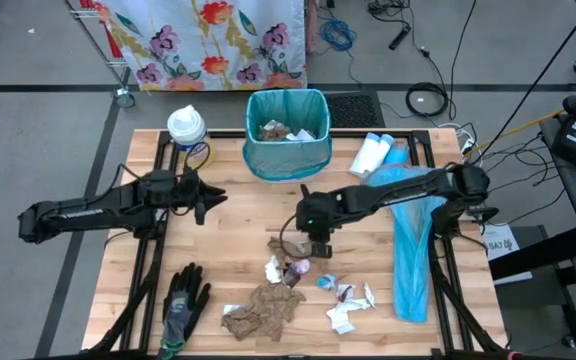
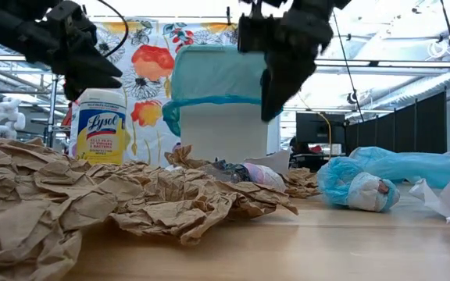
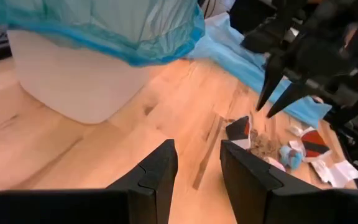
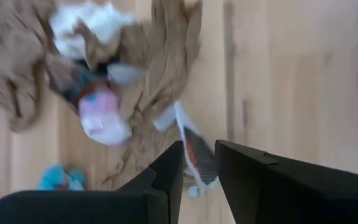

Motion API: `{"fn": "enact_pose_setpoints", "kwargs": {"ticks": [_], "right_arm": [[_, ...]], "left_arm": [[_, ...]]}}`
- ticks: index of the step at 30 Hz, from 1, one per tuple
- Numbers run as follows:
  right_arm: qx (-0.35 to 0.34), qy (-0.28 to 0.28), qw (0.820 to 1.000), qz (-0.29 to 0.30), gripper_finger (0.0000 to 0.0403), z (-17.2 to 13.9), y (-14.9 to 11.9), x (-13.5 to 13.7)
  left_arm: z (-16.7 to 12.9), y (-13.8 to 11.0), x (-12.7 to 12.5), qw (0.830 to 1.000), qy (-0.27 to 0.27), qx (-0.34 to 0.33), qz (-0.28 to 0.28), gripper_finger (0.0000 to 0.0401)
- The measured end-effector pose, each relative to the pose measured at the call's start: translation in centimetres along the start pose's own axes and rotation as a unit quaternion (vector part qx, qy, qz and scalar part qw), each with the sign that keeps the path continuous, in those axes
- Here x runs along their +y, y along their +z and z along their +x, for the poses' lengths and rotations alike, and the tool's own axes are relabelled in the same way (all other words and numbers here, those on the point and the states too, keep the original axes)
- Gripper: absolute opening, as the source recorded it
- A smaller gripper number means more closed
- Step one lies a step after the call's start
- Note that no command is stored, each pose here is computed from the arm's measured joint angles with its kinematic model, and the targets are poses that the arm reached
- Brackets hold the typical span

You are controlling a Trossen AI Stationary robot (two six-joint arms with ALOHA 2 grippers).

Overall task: Place trash/remove bag and relplace
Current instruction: Put the white-black paper into the white trash bin

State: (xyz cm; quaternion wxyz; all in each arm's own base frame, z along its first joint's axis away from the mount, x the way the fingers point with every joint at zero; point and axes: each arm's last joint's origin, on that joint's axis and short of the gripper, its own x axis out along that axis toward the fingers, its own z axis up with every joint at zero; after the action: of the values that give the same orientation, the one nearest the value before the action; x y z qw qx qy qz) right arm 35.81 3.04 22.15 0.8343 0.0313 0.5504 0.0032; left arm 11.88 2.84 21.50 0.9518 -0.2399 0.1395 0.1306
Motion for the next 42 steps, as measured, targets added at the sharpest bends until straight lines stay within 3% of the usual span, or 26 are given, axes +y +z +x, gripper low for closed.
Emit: {"fn": "enact_pose_setpoints", "kwargs": {"ticks": [6, 10, 14, 19, 28, 33, 35, 37, 40, 42], "right_arm": [[0.059, 0.02, 0.998, -0.017, 0.0084, 3.1, -0.8, 1.0], [0.073, 0.008, 0.997, -0.03, 0.0084, 4.4, -1.0, 1.3], [0.077, -0.009, 0.997, -0.028, 0.0084, 5.3, -1.0, 1.1], [0.07, -0.011, 0.997, 0.003, 0.0084, 5.0, -0.7, 1.1], [0.019, -0.048, 0.997, -0.05, 0.0084, 2.5, 1.9, 2.4], [0.007, -0.053, 0.997, -0.047, 0.0084, 2.5, 2.5, 0.8], [0.006, -0.057, 0.998, 0.001, 0.0084, 2.5, 2.6, -0.2], [0.0, -0.059, 0.994, 0.089, 0.0084, 2.4, 2.7, -1.2], [-0.016, -0.061, 0.97, 0.236, 0.0085, 2.4, 3.0, -2.5], [-0.02, -0.039, 0.952, 0.302, 0.0089, 2.4, 3.2, -3.2]], "left_arm": [[-0.1, -0.5, 0.2, 0.999, 0.002, 0.03, -0.013, 0.0127], [-0.2, -1.6, 0.7, 0.996, 0.029, 0.087, -0.018, 0.0127], [-0.6, -3.0, 1.3, 0.982, 0.074, 0.158, -0.076, 0.0127], [-0.9, -3.8, 1.7, 0.967, 0.108, 0.197, -0.123, 0.0127], [-0.9, -3.8, 1.7, 0.966, 0.108, 0.196, -0.126, 0.0127], [-0.9, -3.8, 1.7, 0.967, 0.108, 0.196, -0.126, 0.0127], [-0.9, -3.7, 1.6, 0.967, 0.106, 0.192, -0.127, 0.0127], [-0.9, -3.7, 1.6, 0.968, 0.099, 0.194, -0.128, 0.0127], [-0.9, -3.7, 1.5, 0.967, 0.084, 0.201, -0.132, 0.0127], [-0.9, -3.7, 1.5, 0.967, 0.08, 0.201, -0.133, 0.0127]]}}
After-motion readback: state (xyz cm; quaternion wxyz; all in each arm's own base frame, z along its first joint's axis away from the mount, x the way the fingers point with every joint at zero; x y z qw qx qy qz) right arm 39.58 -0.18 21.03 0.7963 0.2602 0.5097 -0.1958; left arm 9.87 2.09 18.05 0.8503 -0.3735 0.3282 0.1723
